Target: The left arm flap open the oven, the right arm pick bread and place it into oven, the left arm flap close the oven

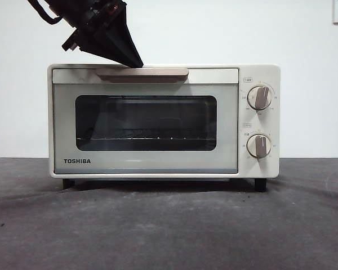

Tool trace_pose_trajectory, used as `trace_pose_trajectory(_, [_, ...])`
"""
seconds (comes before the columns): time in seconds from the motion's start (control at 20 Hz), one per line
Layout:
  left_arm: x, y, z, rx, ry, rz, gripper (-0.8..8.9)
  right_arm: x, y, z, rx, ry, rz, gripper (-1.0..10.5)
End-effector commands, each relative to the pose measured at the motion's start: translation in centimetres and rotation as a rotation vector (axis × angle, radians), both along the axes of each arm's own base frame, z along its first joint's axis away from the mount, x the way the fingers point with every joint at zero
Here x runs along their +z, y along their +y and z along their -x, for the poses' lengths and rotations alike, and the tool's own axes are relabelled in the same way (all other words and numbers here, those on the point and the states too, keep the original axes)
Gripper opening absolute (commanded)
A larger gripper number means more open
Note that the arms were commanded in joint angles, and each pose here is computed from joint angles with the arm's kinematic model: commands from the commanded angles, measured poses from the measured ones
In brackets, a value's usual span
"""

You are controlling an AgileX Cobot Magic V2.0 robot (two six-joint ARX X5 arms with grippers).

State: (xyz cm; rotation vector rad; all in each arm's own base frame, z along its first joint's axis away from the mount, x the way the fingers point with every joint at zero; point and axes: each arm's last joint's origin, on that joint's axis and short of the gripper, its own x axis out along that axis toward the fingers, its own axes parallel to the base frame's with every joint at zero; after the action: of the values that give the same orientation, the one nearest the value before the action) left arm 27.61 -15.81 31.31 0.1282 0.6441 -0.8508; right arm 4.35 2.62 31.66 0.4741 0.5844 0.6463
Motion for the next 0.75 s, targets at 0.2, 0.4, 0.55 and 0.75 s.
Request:
trace_pose_trajectory(0.2, [-1.1,-0.3,0.2,-0.037,0.07,-0.077,0.09,0.5,0.0,0.2,0.0,-0.02,-0.017,1.0])
trace_pose_trajectory(0.4, [-1.3,-0.5,0.7,-0.059,0.095,-0.101,0.09,0.5,0.0,0.2,0.0,-0.02,-0.017,1.0])
trace_pose_trajectory(0.55, [-1.6,-0.7,1.2,-0.07,0.132,-0.127,0.09,0.5,0.0,0.2,0.0,-0.02,-0.017,1.0])
trace_pose_trajectory(0.75, [-2.0,-1.5,2.1,-0.089,0.148,-0.184,0.09,0.5,0.0,0.2,0.0,-0.02,-0.017,1.0])
